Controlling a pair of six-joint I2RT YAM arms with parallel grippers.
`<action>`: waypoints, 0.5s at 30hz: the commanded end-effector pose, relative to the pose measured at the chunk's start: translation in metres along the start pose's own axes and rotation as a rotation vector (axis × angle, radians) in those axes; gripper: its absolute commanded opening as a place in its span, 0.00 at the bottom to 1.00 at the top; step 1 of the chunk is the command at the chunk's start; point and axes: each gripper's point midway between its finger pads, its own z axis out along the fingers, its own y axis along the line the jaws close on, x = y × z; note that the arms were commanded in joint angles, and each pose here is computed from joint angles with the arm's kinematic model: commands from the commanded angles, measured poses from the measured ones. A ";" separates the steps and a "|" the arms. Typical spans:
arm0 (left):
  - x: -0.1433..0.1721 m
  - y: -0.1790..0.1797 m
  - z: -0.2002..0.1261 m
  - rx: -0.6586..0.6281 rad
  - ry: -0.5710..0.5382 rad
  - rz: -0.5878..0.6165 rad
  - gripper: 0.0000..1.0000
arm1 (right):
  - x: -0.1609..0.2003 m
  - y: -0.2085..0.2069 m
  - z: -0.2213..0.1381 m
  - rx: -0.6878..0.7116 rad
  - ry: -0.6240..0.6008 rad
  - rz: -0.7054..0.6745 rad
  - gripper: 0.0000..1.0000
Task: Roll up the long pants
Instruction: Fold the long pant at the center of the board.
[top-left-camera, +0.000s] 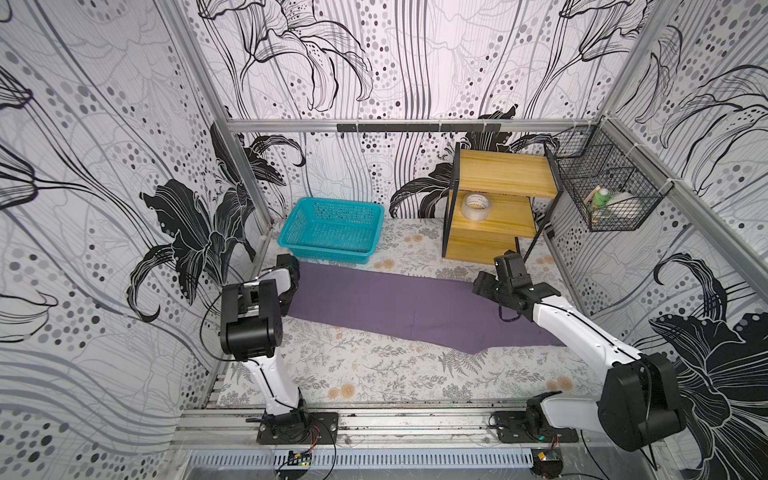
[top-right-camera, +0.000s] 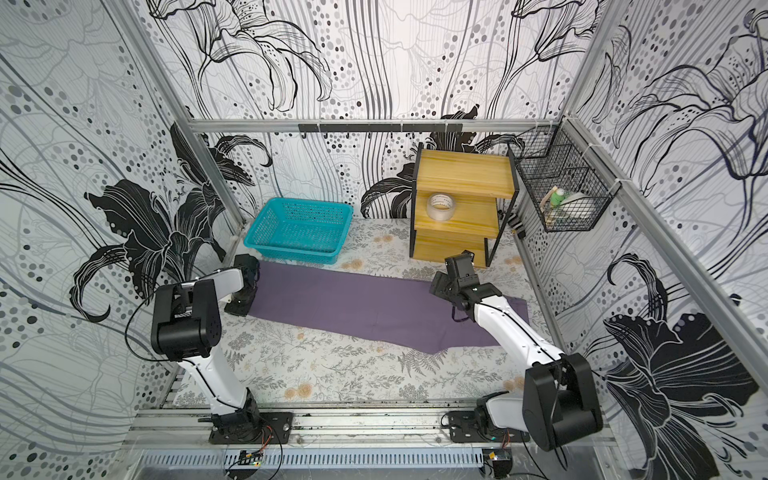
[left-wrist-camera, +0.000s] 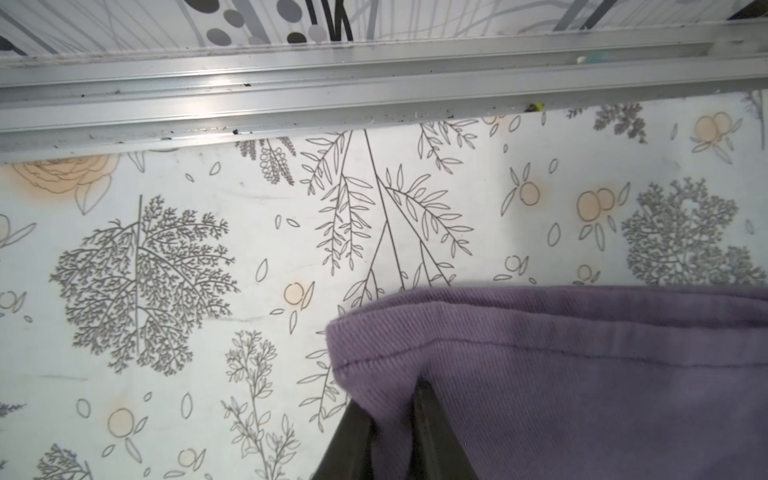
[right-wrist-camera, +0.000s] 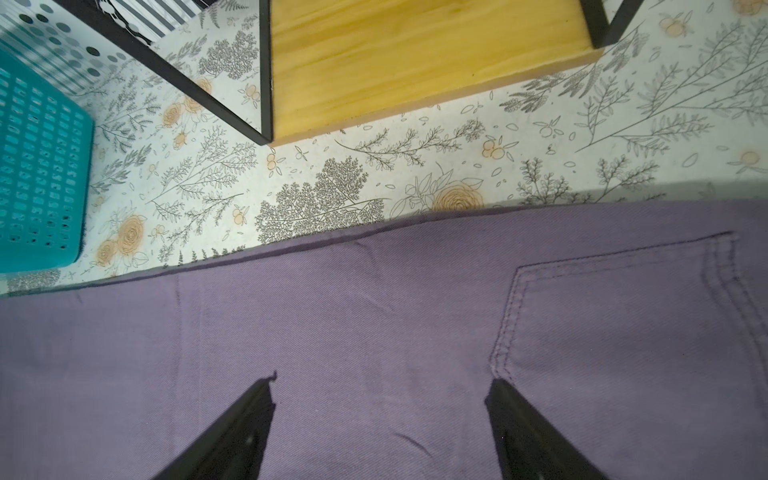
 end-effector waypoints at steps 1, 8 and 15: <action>-0.005 0.031 0.006 -0.099 -0.017 0.000 0.07 | 0.008 -0.010 -0.005 0.039 0.005 -0.005 0.85; -0.047 0.080 -0.023 -0.120 -0.121 -0.144 0.00 | 0.019 -0.023 -0.012 0.071 0.016 0.027 0.84; -0.053 0.119 -0.026 -0.110 -0.135 -0.215 0.00 | 0.063 -0.082 -0.014 0.323 0.065 0.237 0.81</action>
